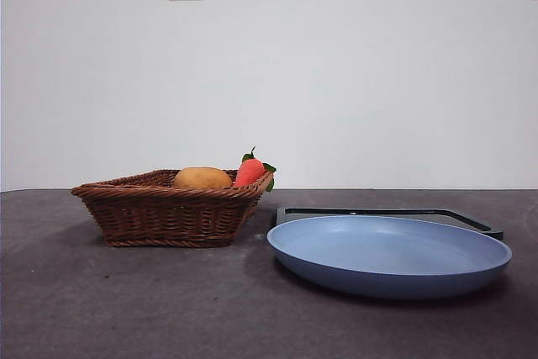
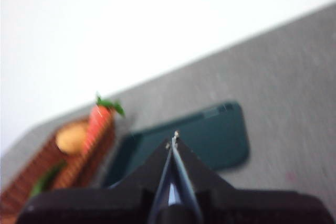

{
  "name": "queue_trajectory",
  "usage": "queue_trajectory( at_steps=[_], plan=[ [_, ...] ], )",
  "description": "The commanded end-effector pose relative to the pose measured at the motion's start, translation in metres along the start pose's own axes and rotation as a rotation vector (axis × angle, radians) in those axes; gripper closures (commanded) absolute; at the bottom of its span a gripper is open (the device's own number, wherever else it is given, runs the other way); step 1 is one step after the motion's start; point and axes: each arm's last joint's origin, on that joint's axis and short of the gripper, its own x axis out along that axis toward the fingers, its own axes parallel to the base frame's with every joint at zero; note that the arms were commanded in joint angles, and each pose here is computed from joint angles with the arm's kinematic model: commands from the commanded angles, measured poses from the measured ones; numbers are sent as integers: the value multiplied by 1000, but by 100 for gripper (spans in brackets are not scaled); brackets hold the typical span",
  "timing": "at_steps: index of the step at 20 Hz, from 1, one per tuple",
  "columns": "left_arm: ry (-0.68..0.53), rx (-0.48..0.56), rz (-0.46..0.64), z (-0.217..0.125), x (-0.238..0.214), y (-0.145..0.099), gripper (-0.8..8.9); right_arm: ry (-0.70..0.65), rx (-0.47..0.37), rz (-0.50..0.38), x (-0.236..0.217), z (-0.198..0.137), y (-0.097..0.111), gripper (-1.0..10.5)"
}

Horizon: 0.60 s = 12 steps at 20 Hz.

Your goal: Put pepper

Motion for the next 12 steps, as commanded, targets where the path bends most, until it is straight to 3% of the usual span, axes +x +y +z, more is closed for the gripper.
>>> queue_trajectory(
  at_steps=[1,6,12],
  plan=[
    [-18,-6,-5,19,-4,-7,807,-27,11,16,-1,22,10,941],
    [26,7,-33,47,-4,-18,807,86,-25,31,6,54,24,941],
    [182,90,-104,78,5,-30,807,338,-99,86,21,90,41,941]
  ],
)
